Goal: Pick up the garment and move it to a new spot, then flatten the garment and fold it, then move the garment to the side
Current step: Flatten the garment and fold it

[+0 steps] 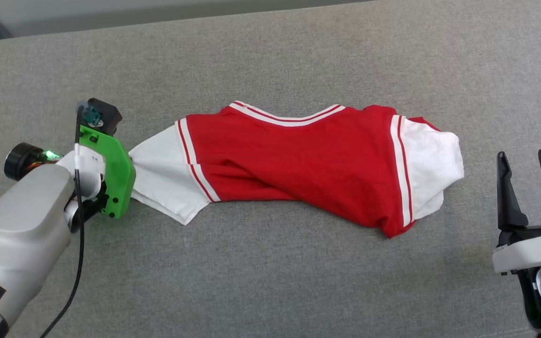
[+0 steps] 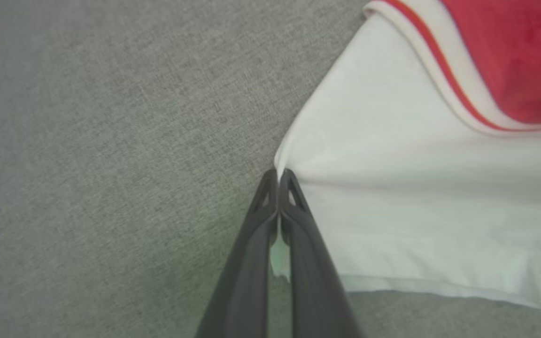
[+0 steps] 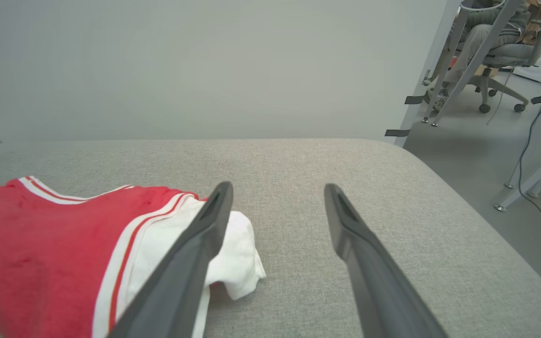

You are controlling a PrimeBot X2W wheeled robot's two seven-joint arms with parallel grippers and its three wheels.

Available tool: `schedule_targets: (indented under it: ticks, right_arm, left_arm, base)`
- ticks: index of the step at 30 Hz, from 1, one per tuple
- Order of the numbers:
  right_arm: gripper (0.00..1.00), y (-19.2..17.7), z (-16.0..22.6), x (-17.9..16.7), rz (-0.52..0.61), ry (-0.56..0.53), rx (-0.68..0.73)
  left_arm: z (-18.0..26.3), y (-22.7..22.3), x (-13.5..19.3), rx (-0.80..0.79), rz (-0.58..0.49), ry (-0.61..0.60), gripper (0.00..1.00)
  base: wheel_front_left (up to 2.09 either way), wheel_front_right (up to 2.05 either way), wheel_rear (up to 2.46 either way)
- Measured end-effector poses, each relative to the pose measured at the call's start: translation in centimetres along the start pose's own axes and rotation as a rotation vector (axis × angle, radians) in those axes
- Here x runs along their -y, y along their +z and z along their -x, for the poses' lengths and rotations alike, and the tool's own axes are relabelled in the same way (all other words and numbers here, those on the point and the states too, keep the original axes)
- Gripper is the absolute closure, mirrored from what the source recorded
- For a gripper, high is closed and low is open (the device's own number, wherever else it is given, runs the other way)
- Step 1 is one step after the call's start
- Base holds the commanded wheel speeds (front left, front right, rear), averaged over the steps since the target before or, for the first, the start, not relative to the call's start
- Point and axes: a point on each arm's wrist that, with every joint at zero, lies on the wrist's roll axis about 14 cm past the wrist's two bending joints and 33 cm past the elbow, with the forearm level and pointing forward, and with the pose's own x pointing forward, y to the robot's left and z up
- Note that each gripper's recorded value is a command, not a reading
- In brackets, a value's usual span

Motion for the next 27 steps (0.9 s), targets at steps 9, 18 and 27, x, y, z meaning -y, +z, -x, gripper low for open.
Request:
schedule_targets:
  ticks: [9, 18, 27]
  right_arm:
    - [0.0, 1.5, -0.5, 0.1, 0.03, 0.021, 0.025]
    - [0.0, 5.9, -3.2, -1.2, 0.123, 0.184, -0.046]
    - [0.0, 1.1, -3.4, -2.8, 0.199, 0.375, -0.517]
  left_arm:
    - [1.5, 4.0, 0.2, 0.326, 0.054, 0.06, 0.0]
    - [9.3, 9.9, -0.2, 0.789, 0.108, 0.239, 0.0]
    - [13.9, 8.3, 0.0, 0.937, 0.137, 0.379, 0.0]
  base:
    - [0.0, 0.0, 0.0]
    - [0.0, 0.0, 0.0]
    - [0.0, 0.0, 0.0]
